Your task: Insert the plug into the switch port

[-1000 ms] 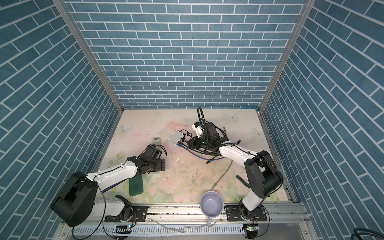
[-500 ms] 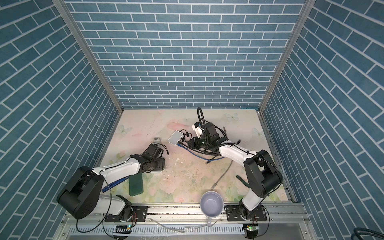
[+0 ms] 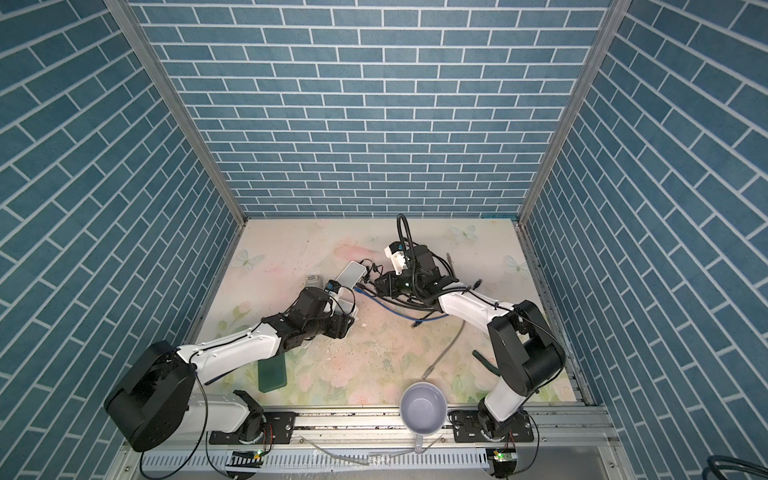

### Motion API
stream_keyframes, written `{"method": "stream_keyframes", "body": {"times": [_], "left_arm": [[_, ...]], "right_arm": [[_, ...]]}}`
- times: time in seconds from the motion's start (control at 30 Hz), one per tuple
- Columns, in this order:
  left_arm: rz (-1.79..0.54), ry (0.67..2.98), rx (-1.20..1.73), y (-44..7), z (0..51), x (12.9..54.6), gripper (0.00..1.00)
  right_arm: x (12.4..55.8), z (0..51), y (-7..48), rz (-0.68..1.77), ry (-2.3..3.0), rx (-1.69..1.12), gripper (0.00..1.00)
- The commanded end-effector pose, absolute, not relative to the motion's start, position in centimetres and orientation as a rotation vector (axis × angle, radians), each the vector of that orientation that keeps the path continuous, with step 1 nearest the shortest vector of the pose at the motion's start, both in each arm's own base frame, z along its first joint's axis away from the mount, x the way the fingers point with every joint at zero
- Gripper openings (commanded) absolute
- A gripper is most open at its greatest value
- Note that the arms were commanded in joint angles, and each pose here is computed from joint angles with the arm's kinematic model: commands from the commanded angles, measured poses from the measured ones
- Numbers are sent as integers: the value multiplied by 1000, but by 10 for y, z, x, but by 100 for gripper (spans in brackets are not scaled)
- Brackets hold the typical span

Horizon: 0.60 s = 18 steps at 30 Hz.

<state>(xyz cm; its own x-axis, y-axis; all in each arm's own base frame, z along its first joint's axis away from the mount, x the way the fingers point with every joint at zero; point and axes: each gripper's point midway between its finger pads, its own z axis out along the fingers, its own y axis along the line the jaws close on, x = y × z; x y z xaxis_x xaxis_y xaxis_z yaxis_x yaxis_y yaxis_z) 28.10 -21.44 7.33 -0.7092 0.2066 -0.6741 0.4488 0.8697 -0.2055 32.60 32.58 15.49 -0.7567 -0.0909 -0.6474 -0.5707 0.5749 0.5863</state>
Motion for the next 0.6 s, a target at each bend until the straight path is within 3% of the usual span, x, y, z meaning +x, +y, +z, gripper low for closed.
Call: {"method": "stream_keyframes", "body": {"times": [0.0,0.4,0.57], "left_arm": [[-529,2152,580,-235,104,295,38],[-618,1869,769,-281,138,319,40],[-624,1652,841,-294,159,317,40]], "right_arm": [[325,170,320,1159,2163,-509,0],[312,204,308,1156,1996,-548,0],[307,214,304,1142,1962,-576,0]]}}
